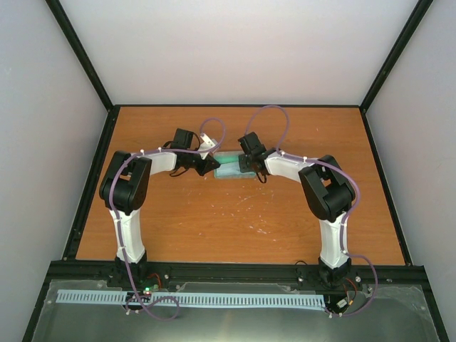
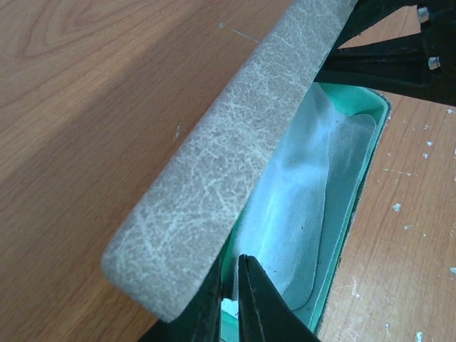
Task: Organize the sunglasses
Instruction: Place the glasses cleaning cloth in the sunglasses case.
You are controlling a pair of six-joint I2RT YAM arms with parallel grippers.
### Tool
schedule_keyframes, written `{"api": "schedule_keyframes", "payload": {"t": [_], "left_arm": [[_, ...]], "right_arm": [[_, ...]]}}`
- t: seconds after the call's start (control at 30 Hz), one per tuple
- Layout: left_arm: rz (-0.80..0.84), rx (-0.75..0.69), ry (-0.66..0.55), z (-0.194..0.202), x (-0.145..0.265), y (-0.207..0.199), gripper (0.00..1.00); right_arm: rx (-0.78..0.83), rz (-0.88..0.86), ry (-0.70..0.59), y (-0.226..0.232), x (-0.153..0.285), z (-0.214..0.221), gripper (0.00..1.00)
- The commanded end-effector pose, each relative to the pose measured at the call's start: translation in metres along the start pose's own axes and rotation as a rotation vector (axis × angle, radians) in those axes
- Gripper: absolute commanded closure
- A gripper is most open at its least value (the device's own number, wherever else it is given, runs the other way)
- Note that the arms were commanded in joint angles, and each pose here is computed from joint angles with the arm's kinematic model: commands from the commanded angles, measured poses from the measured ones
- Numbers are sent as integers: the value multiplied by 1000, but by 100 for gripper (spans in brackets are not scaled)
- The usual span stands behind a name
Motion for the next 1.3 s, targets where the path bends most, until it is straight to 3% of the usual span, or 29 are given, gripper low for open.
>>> {"api": "schedule_keyframes", "payload": {"t": [0.0, 0.2, 0.53, 0.73, 1.07, 1.27], "left_arm": [[-13, -14, -12, -7, -4, 2, 89], [-9, -13, -7, -5, -6, 0, 87], [-21, -25, -9, -6, -3, -4, 65], [-34, -35, -14, -6, 2, -8, 57], [-36, -42, -35, -8, 16, -20, 50], [-59, -78, -70, -15, 31, -30, 44]], "right_arm": [[-14, 14, -48, -2, -5, -10, 97], [-1, 12, -35, 0, -11, -9, 96], [-5, 3, 3, 0, -16, -3, 81], [-19, -2, -27, -1, -4, -7, 67], [-56, -22, -74, -7, 27, -8, 62], [-64, -28, -116, -8, 49, -12, 50]]}}
Point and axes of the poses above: each gripper's point midway between its finger pads, its own x axis back along the fingers, its own y axis along the line the jaws close on, z = x × y, the point moved 8 cm from there along x, back along the fingers, and after that the axes turned 13 degrees about -x, right-handed, at the moved point
